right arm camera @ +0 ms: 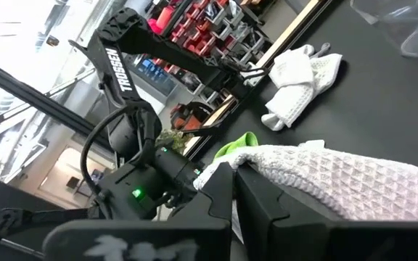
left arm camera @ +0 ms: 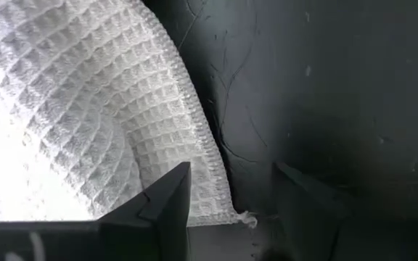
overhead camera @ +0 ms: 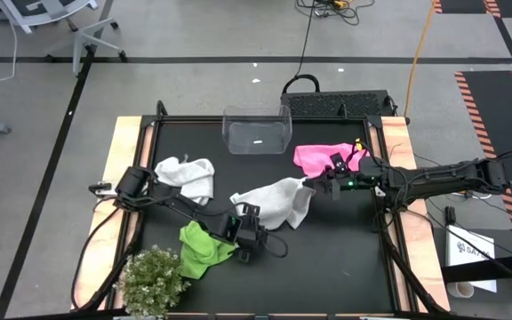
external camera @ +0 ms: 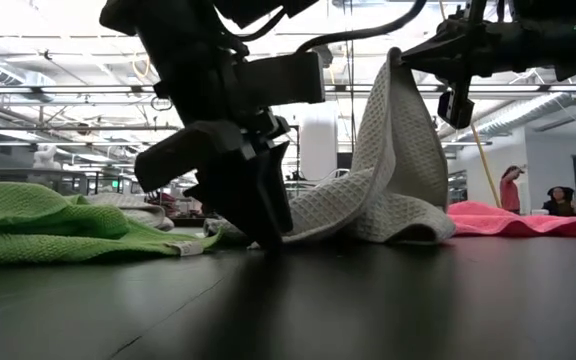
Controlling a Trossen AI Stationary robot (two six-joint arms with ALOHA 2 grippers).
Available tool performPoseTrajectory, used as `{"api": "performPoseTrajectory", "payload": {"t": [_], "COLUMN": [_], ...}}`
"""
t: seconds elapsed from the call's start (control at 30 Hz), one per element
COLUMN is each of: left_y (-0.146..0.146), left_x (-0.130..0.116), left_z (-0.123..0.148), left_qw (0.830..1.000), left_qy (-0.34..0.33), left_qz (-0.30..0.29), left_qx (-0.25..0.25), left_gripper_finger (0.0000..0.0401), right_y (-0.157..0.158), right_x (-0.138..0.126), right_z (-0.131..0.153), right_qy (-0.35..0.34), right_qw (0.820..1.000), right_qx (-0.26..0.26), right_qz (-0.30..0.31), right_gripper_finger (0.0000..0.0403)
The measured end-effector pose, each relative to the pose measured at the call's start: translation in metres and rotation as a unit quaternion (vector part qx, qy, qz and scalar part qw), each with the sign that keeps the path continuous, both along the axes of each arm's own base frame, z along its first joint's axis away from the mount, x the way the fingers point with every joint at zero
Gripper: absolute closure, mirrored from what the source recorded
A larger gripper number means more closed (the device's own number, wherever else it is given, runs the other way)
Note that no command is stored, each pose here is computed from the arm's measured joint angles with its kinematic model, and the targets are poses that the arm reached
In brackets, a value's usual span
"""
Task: Fold microfiber towels
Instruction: Fold the right gray microfiber cloth
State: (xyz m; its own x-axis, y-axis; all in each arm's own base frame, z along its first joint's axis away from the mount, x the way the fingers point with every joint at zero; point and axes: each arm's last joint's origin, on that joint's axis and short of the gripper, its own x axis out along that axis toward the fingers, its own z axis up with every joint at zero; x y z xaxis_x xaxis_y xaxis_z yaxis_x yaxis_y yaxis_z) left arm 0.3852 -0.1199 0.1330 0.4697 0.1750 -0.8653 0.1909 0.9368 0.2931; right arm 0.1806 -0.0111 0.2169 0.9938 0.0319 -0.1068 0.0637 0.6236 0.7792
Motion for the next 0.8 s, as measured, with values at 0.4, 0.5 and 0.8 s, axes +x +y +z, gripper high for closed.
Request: {"api": "performPoseTrajectory", "payload": {"t": [0.4,0.5,0.8], "left_y": [0.011,0.016,0.028], "left_x": [0.003,0.005,0.007], "left_z": [-0.002,-0.002,-0.003], "left_qw": [0.998,0.995,0.986], "left_qy": [-0.002,0.000,-0.009], "left_qz": [0.050,0.080,0.145], "left_qx": [-0.032,-0.066,-0.087], "left_gripper_finger": [0.0229,0.0263,0.0392], "right_y": [0.000,0.000,0.000], "right_x": [0.000,0.000,0.000], "right_z": [0.000,0.000,0.000], "right_qy": [0.000,0.000,0.000], "right_qw": [1.000,1.000,1.000], "right_qx": [0.004,0.004,0.004], "right_qz": [-0.001,-0.001,-0.001], "right_gripper_finger": [0.0403,0.0403,0.0403]}}
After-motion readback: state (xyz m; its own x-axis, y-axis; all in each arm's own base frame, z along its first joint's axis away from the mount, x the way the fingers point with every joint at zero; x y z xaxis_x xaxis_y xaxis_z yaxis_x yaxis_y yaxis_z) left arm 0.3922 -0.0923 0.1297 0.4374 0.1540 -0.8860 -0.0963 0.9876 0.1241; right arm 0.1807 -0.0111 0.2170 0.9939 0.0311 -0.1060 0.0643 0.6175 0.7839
